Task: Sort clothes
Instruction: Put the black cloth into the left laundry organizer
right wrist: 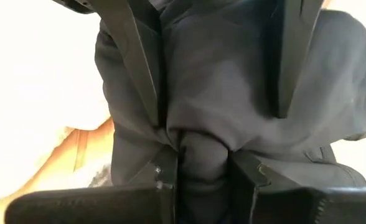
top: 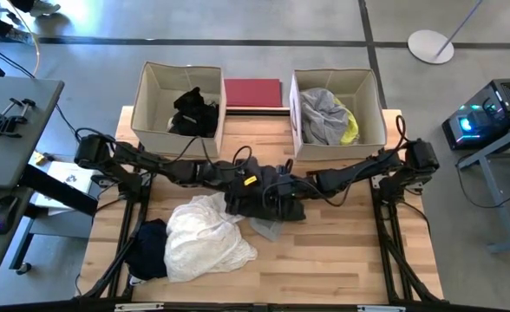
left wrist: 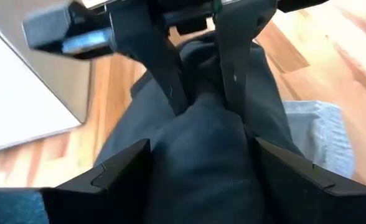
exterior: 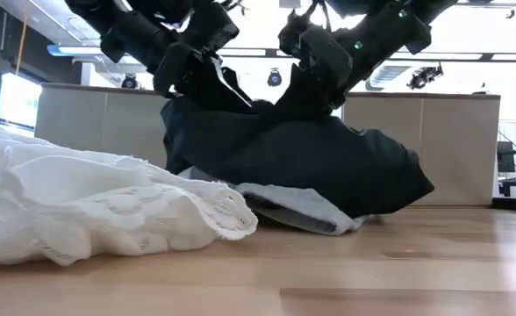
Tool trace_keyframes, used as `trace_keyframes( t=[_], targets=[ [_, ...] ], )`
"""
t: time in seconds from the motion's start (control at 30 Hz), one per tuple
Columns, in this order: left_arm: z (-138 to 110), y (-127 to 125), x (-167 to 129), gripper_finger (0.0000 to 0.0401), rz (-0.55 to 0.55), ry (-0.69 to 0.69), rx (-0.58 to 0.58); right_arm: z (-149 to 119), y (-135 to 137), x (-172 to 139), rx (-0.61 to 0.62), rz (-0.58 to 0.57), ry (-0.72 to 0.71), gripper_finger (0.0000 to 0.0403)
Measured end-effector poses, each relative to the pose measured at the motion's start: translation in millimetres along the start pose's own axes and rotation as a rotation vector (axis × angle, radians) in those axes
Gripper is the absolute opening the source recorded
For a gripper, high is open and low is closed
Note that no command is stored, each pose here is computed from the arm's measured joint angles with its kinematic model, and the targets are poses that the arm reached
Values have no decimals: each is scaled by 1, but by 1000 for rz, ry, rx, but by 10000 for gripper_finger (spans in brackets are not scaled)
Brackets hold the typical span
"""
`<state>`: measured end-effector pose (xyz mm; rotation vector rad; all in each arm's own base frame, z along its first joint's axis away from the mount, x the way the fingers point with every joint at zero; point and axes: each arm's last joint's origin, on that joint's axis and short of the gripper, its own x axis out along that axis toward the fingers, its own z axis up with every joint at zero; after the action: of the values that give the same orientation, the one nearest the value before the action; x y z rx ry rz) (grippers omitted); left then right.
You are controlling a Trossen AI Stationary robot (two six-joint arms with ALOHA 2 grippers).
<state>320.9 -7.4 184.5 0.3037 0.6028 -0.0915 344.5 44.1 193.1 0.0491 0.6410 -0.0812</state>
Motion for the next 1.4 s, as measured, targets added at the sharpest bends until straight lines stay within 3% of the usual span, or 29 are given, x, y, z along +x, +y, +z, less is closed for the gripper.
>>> trace_keyframes(
  t=[0.17, 0.53, 0.67, 0.9, 1.03, 1.2, 1.27, 1.4],
  targets=[
    [-4, -2, 0, 266, -76, 17, -46, 7, 4, -3, -42, -22, 17, 66],
    [-6, -1, 0, 251, -115, 28, -154, 34, 21, -18, -190, -108, 76, 62],
    [-6, -3, 0, 195, -160, 20, -152, 35, 21, -18, -194, -117, 68, 62],
    [-9, -3, 1, 42, -163, 37, -152, 35, 21, -18, -154, -105, 69, 80],
    [-22, -8, 3, 39, -161, 136, -149, 42, 17, -26, -95, -108, 51, 113],
    [-12, -9, -4, 39, -42, 125, -123, 51, 10, -55, -3, -173, 225, 167],
    [-6, -11, -12, 39, 0, 110, -102, 63, 11, -79, 26, -230, 220, 179],
    [26, -6, -48, 39, 155, -45, -38, 65, 22, -114, -21, -421, 175, 184]
  ],
)
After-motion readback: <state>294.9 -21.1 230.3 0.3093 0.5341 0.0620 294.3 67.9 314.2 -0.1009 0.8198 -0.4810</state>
